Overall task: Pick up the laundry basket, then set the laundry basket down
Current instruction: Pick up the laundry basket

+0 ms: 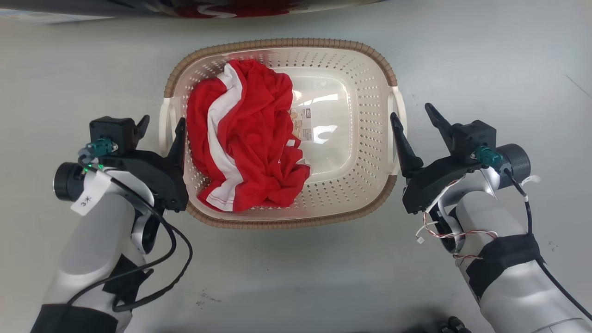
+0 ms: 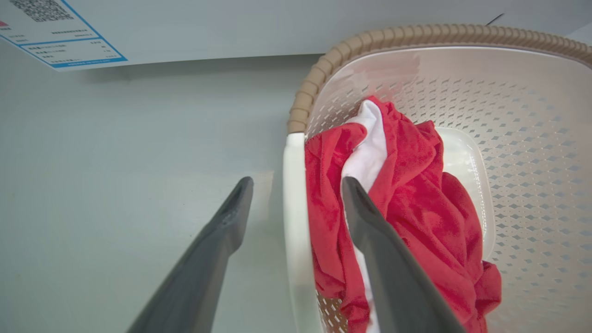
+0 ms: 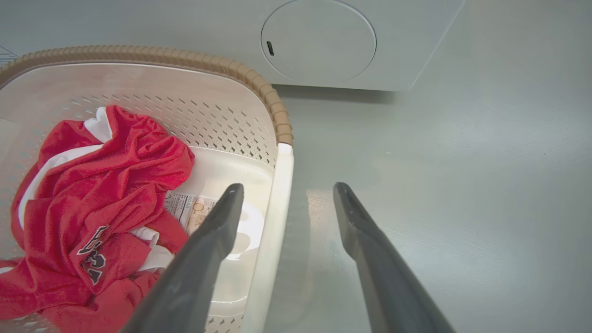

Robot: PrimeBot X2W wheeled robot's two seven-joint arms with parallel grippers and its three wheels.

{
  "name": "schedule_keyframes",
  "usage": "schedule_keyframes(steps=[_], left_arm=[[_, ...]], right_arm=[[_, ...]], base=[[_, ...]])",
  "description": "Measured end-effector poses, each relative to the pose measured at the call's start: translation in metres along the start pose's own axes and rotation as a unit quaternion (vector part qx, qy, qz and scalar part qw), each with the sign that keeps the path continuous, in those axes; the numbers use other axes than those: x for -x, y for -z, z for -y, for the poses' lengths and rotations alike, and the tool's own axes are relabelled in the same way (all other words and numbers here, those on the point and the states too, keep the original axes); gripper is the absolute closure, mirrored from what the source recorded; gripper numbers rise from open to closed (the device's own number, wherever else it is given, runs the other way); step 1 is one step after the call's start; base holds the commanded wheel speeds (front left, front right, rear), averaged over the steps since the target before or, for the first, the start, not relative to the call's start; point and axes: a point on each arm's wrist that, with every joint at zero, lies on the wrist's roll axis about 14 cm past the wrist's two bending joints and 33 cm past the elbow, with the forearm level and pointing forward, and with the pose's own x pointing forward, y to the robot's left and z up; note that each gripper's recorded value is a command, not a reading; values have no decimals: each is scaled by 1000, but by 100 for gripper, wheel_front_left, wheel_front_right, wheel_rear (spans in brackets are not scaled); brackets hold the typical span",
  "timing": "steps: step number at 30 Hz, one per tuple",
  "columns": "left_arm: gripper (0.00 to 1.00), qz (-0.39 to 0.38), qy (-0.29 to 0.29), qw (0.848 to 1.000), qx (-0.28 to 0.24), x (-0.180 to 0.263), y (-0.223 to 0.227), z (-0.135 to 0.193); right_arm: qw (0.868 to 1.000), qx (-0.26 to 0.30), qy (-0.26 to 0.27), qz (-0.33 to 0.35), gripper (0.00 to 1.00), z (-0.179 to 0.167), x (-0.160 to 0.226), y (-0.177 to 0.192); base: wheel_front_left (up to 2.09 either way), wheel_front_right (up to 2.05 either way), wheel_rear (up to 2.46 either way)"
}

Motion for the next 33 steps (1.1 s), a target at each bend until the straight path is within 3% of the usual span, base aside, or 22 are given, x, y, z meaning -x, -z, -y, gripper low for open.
schedule_keyframes(steps=[13, 14, 15, 16, 33], left_arm=[[0, -41, 4, 999, 5, -20, 21, -7], [22, -46, 5, 999, 5, -21, 23, -6], [100, -48, 4, 999, 7, -21, 24, -7], [100, -51, 3, 999, 10, -22, 25, -7], [100, -84, 7, 996, 30, -16, 30, 8]], right_arm=[[999, 2, -11, -40, 0, -3, -10, 32], [999, 3, -13, -42, 0, -3, -10, 33], [999, 4, -15, -42, 71, -4, -11, 34], [999, 4, -16, -43, 100, -4, -11, 34], [998, 1, -31, -60, 100, -10, -10, 34]], base=[[0, 0, 0], [0, 0, 0], [0, 0, 0], [0, 0, 0], [0, 0, 0]])
